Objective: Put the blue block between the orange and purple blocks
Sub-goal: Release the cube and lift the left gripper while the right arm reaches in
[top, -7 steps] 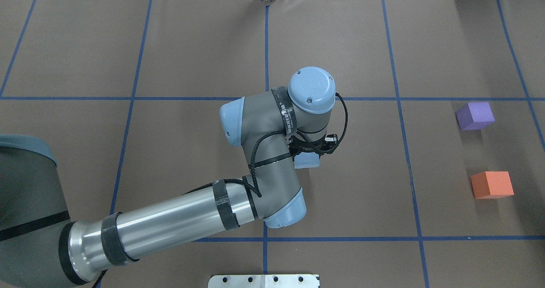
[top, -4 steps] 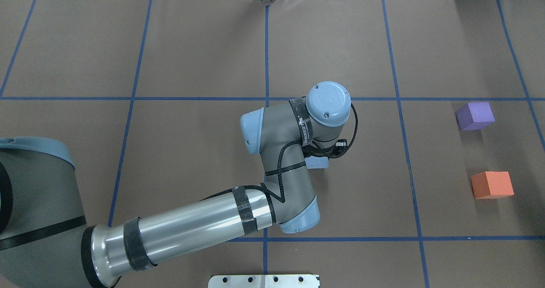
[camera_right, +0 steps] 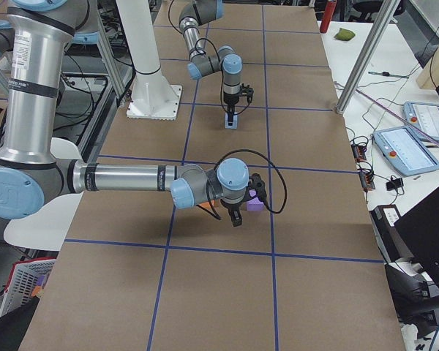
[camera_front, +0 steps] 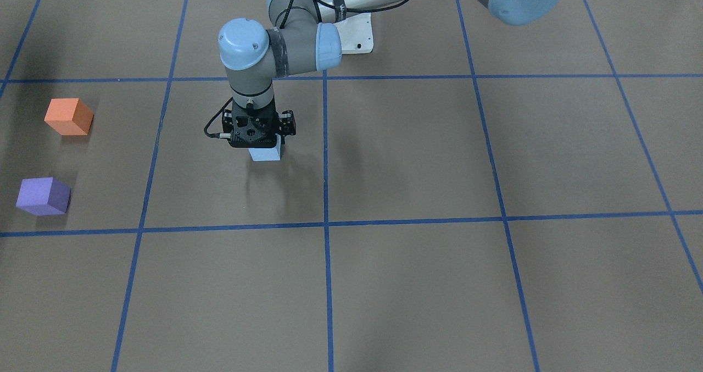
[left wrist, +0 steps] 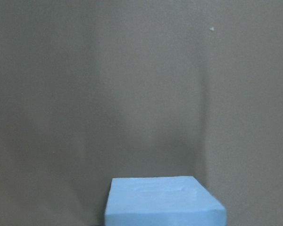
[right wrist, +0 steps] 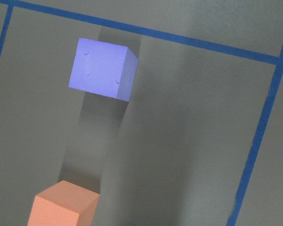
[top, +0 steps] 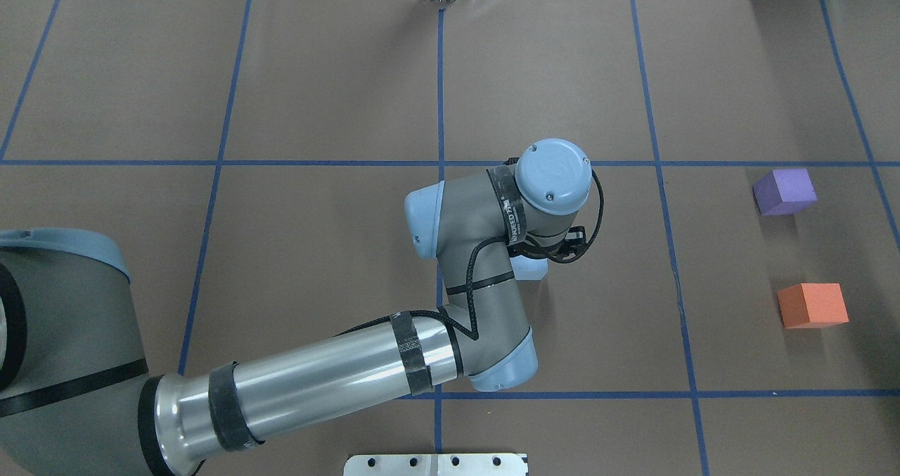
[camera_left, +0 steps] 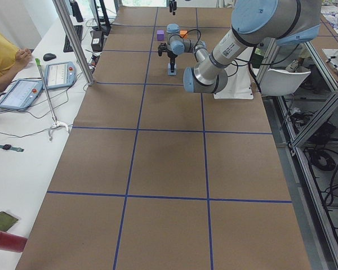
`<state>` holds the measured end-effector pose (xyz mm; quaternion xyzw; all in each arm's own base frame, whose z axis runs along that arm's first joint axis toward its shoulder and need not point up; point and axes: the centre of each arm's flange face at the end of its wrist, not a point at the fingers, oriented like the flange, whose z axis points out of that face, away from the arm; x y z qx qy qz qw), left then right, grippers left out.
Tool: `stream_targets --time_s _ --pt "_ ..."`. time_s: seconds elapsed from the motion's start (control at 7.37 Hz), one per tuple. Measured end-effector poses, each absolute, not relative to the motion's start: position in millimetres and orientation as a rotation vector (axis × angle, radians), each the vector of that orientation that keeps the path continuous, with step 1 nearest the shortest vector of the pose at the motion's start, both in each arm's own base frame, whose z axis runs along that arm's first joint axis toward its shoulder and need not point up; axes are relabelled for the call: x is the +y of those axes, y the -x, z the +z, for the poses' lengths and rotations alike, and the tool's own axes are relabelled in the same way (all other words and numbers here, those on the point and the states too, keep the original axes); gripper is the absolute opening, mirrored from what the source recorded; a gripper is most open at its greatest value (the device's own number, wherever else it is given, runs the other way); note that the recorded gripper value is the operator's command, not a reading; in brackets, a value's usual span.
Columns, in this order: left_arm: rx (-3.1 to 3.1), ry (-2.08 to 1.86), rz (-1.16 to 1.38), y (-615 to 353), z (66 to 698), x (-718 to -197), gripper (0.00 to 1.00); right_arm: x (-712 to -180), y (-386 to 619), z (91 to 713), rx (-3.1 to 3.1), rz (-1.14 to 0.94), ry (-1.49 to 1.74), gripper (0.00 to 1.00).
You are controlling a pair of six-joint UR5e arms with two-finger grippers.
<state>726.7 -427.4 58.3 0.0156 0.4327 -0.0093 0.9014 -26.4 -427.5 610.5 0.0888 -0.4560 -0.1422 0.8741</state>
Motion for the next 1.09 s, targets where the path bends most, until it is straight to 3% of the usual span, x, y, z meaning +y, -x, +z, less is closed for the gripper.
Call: stream_targets --time_s 0.27,0.54,1.09 --pt "0.921 -0.052 -0.046 -675 15 -435 1.00 -432 52 580 -0.971 -0.275 -0.175 1.00" --pt "0.934 -0.039 -0.083 -588 7 -445 1.00 -455 126 500 -1.026 -0.166 -0.093 1.00" --pt "0.912 -0.082 -0.006 -394 179 -463 1.00 -456 277 367 -1.065 -0.043 -0.019 1.00"
